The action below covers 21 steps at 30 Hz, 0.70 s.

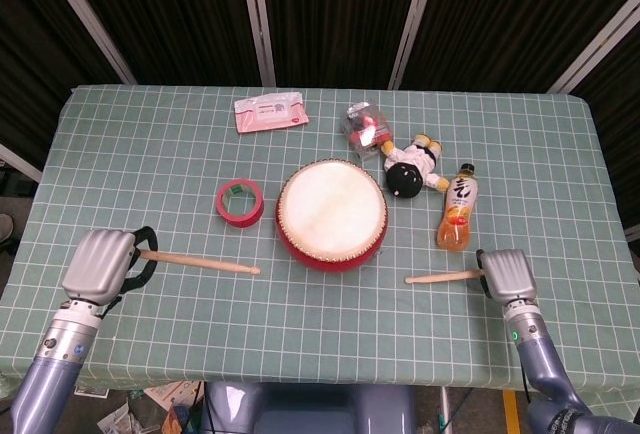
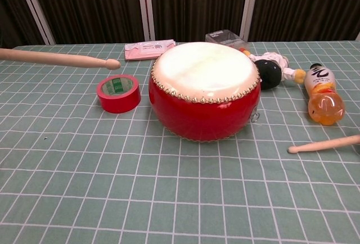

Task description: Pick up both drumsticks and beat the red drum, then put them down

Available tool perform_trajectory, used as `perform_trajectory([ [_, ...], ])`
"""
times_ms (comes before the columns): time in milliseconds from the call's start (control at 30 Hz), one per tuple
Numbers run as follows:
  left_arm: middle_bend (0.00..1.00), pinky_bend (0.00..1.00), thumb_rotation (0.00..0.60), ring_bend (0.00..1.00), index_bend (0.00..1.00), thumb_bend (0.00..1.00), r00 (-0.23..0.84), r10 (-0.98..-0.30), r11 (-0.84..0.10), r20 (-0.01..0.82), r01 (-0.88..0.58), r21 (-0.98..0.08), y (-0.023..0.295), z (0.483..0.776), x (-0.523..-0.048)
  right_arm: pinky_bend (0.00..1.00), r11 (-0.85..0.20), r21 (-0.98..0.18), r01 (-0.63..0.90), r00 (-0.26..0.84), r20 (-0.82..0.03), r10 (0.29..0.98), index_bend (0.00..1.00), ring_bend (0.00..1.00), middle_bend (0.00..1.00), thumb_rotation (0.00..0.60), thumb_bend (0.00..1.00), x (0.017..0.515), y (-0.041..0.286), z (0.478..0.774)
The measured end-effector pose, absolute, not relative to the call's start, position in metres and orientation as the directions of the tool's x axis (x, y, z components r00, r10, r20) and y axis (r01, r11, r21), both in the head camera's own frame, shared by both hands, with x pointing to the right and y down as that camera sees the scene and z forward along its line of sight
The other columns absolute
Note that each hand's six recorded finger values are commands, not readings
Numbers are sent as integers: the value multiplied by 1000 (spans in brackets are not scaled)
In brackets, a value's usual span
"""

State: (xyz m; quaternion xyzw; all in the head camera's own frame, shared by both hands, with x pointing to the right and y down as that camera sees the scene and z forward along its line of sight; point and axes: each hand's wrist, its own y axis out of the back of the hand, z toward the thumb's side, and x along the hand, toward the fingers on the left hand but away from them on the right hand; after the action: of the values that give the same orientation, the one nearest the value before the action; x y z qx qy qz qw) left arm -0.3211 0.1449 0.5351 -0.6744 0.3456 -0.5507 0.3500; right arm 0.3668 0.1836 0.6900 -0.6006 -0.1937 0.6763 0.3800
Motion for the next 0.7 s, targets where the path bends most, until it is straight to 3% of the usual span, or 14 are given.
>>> perform_trajectory([
  [333,1000,1000,600,1000,759,555,150,-855,-512,496,-98,-853,144,534,-323,1000,-620,-754,-217,17,-638,770,1000,1000,1000,600,563,365,173,658],
  [700,1000,1000,600,1000,764,559,164,-862,-501,480,-120,-857,136,531,-319,1000,-633,-774,28,-93,-632,769,1000,1000,1000,600,592,381,150,603],
])
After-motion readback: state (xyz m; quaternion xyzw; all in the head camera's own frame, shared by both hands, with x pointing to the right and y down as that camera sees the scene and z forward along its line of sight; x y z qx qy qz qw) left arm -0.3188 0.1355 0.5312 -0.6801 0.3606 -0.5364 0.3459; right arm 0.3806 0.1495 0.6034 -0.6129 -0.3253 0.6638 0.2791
